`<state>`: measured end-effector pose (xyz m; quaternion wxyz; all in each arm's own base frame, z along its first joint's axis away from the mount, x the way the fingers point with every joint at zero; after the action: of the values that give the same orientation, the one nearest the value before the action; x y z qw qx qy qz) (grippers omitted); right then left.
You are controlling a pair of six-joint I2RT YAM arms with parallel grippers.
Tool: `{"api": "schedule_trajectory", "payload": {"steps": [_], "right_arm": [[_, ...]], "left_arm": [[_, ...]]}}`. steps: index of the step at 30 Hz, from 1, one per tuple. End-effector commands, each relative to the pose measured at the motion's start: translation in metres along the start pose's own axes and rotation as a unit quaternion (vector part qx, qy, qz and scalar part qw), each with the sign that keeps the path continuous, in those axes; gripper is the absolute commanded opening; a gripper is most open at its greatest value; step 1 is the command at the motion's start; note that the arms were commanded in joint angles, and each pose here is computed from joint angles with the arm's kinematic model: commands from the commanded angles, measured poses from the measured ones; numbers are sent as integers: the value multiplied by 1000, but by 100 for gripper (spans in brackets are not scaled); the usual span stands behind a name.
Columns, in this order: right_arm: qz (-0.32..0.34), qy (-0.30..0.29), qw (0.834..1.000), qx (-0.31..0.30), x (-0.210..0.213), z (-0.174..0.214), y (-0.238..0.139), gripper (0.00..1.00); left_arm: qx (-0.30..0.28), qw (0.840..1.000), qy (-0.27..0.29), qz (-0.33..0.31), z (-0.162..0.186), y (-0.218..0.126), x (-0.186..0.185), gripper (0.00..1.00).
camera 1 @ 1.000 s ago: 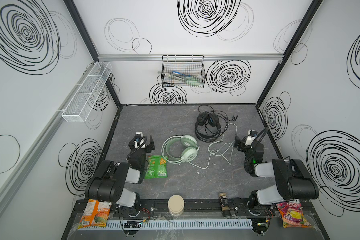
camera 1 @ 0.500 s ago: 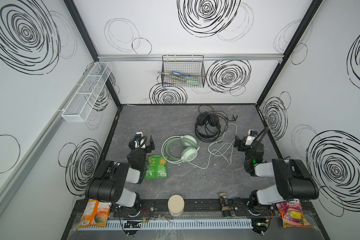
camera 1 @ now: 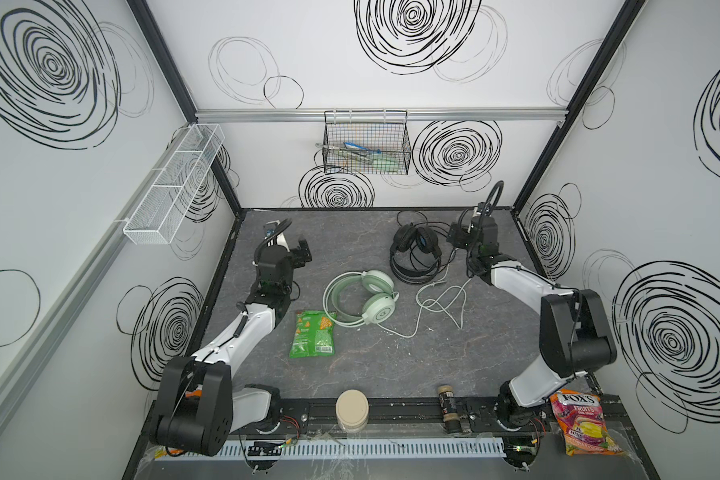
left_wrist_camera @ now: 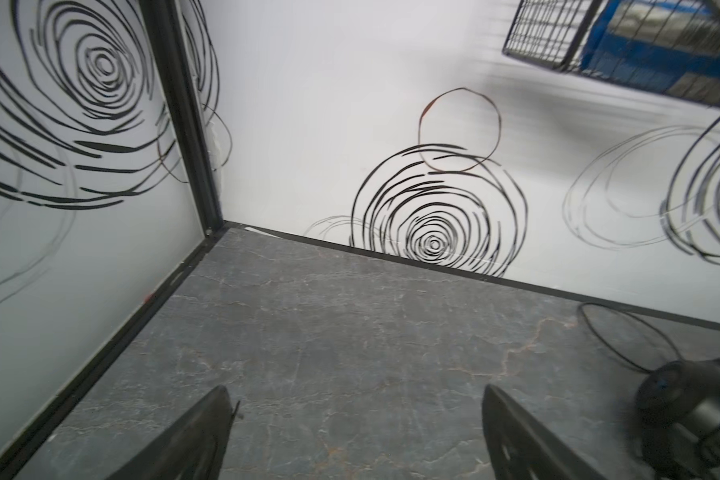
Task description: Wrap the headphones
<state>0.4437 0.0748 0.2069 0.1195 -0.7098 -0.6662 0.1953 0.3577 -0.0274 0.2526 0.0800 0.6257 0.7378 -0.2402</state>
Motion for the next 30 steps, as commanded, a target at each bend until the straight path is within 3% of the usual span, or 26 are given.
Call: {"api": "schedule_trajectory", "payload": {"steps": [1, 4, 7, 11, 16, 20, 30], "right_arm": [[-61, 10, 994, 87, 31, 14, 6, 97], [-96, -27, 987, 127, 67, 4, 10, 97], [-124, -36, 974, 186, 90, 2, 9, 97], [-170, -48, 962, 206, 112, 4, -5, 97], [-218, -64, 949, 220, 123, -5, -35, 97], [-250, -110, 940, 203, 134, -6, -62, 97], [-278, -164, 932, 165, 148, -11, -102, 97]], "left_arm": [[140, 990, -33, -10, 28, -16, -12, 96], [220, 974, -45, 25, 37, -18, -32, 96], [281, 959, -19, 16, 48, -19, -45, 96], [338, 941, 0, -21, 69, -14, -40, 96], [375, 926, 7, -38, 96, -10, -33, 96], [396, 916, 15, -57, 125, -8, -23, 96], [435, 897, 32, -73, 166, -7, -11, 96]]}}
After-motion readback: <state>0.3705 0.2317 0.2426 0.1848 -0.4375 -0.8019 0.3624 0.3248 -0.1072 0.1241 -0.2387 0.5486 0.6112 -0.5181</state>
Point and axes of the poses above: each gripper's point midway between its finger pads, its own y axis out along the fingers, its own x axis along the line the jaws close on, z = x × y, the point moved 6 cm from there along -y, back along the fingers, and after that the axes turned 15 degrees about -y, right-handed, at the moved point
